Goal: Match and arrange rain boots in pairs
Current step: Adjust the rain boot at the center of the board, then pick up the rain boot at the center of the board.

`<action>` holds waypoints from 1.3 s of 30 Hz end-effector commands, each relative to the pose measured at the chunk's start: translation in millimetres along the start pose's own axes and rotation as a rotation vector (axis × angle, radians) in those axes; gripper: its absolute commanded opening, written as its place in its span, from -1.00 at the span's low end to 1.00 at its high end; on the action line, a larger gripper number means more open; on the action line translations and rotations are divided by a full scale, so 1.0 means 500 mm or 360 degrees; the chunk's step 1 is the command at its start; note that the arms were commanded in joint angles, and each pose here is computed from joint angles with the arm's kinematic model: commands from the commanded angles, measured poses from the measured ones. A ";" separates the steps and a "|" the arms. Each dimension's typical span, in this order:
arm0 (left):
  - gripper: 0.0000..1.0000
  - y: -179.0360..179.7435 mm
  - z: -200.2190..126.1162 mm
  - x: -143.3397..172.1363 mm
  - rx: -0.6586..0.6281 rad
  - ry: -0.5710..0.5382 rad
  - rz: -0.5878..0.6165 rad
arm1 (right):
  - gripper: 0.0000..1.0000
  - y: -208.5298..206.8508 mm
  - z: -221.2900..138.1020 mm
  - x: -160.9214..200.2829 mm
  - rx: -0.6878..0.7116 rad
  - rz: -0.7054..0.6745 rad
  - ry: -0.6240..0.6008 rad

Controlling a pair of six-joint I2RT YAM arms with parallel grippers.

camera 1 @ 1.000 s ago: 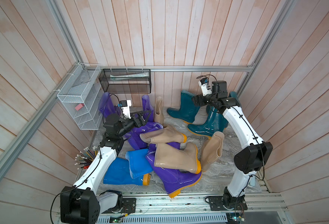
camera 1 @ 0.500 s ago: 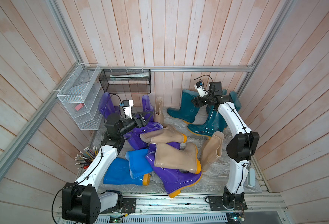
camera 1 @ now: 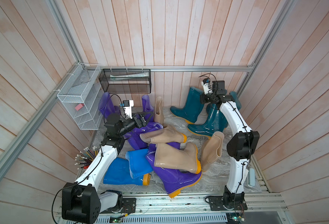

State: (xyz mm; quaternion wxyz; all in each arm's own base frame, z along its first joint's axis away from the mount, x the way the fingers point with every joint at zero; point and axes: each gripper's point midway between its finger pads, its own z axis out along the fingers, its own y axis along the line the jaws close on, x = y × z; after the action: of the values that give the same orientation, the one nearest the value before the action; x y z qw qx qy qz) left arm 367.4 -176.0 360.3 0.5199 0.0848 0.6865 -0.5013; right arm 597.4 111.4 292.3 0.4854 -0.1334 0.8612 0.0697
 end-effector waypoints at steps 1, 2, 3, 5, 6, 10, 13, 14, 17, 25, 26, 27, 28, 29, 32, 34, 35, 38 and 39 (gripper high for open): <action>0.96 0.001 -0.001 0.004 0.0015 0.0005 0.0008 | -1.00 -0.052 -0.030 -0.080 0.0192 0.0113 -0.0163; 0.95 -0.001 -0.001 0.003 0.0018 0.0003 0.0009 | -1.00 -0.051 -0.027 -0.079 0.0183 0.0119 -0.0155; 0.95 0.000 -0.002 0.003 0.0016 0.0002 0.0008 | -1.00 -0.049 -0.025 -0.079 0.0174 0.0130 -0.0149; 0.95 -0.001 -0.002 0.003 0.0018 0.0001 0.0010 | -1.00 -0.052 -0.025 -0.080 0.0194 0.0159 -0.0153; 0.95 -0.002 -0.003 0.002 0.0020 -0.0001 0.0012 | -1.00 -0.053 -0.025 -0.080 0.0207 0.0173 -0.0160; 0.95 -0.002 -0.003 0.003 0.0020 0.0000 0.0007 | -1.00 -0.034 -0.029 -0.077 0.0199 0.0158 -0.0187; 0.95 -0.006 -0.003 0.001 0.0027 -0.0003 0.0013 | -1.00 -0.019 -0.021 -0.055 0.0163 0.0163 -0.0146; 0.95 -0.006 -0.004 0.000 0.0026 -0.0004 0.0011 | -1.00 -0.014 -0.017 -0.045 0.0141 0.0170 -0.0117; 0.95 -0.008 -0.005 -0.001 0.0029 -0.0007 0.0012 | -0.41 -0.003 -0.021 -0.027 0.0106 0.0169 -0.0058; 0.95 -0.024 -0.006 -0.001 0.0073 -0.0005 0.0006 | 0.24 0.005 -0.180 -0.099 0.0163 0.0189 -0.0256; 0.95 -0.027 -0.005 0.000 0.0078 -0.0002 0.0010 | 0.27 0.000 -0.206 -0.102 0.0186 0.0203 -0.0282; 0.96 -0.031 -0.004 0.002 0.0088 0.0003 0.0015 | 0.28 -0.006 -0.227 -0.097 0.0217 0.0220 -0.0299; 0.96 -0.036 -0.002 0.006 0.0099 0.0013 0.0018 | 0.31 -0.020 -0.258 -0.088 0.0270 0.0258 -0.0340; 0.95 -0.043 0.000 0.008 0.0113 0.0019 0.0024 | 0.36 -0.028 -0.280 -0.072 0.0299 0.0280 -0.0355; 0.95 -0.064 0.010 0.025 0.0171 0.0062 0.0036 | 0.46 -0.089 -0.346 -0.001 0.0369 0.0438 -0.0402; 0.95 -0.076 0.019 0.041 0.0209 0.0099 0.0025 | 0.52 -0.133 -0.374 0.047 0.0379 0.0564 -0.0429; 0.95 -0.083 0.025 0.051 0.0237 0.0126 0.0015 | 0.55 -0.155 -0.386 0.070 0.0384 0.0627 -0.0442; 0.95 -0.103 0.041 0.078 0.0314 0.0200 -0.0021 | 0.62 -0.218 -0.400 0.135 0.0354 0.0800 -0.0459; 0.95 -0.106 0.045 0.085 0.0327 0.0215 -0.0029 | 0.63 -0.235 -0.395 0.155 0.0347 0.0843 -0.0444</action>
State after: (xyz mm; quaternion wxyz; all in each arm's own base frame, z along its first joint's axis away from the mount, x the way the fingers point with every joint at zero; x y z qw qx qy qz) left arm 336.2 -223.7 363.5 0.4759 0.1443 0.6712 -0.5498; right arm 426.4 -56.9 349.1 0.5818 0.1370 0.7999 0.0533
